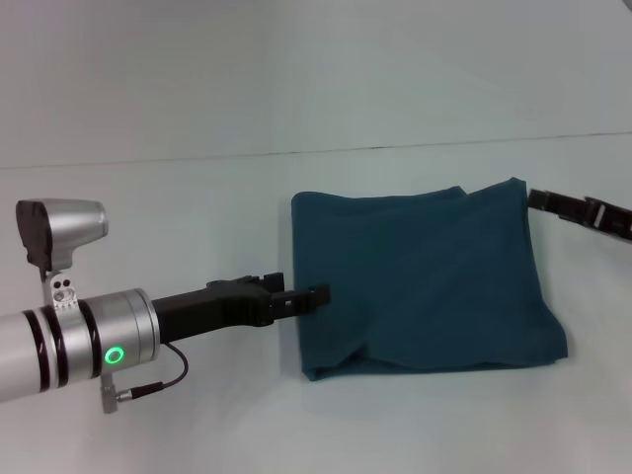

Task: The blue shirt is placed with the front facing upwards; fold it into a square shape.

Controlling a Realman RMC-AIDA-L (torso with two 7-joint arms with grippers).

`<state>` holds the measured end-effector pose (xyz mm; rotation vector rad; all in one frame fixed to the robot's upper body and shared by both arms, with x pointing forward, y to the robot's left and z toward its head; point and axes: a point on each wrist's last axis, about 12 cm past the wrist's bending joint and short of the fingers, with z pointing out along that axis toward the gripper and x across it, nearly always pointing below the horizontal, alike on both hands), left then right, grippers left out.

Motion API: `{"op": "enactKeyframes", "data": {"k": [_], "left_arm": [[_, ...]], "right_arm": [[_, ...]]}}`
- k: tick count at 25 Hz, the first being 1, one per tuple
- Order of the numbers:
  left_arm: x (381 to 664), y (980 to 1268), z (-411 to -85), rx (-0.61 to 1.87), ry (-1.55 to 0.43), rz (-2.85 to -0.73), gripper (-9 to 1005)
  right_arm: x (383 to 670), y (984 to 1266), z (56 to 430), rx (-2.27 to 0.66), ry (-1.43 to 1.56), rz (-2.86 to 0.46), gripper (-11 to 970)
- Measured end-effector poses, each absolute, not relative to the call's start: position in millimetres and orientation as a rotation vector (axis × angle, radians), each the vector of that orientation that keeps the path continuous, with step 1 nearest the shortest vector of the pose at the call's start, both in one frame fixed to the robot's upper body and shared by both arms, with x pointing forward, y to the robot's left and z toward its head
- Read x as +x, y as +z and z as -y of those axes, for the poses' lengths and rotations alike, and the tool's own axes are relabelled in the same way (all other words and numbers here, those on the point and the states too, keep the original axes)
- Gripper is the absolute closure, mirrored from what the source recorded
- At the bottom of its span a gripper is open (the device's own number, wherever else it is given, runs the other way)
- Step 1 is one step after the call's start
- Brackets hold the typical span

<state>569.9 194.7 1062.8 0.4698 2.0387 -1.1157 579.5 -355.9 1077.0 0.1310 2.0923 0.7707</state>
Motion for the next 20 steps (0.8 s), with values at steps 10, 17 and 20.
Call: {"op": "enactKeyframes", "data": {"k": [10, 17, 20], "left_arm": [[571, 1064, -191, 0.483, -1.119, -2.035, 107], [571, 1064, -191, 0.485, -1.119, -2.034, 108], [571, 1064, -191, 0.488, -1.116, -2.032, 109]], "right_arm": [[542, 1069, 369, 0.162, 0.977, -2.295, 177], [539, 1067, 368, 0.187, 1.015, -2.379, 179], [540, 1068, 367, 0.188, 1.023, -2.383, 178]]}}
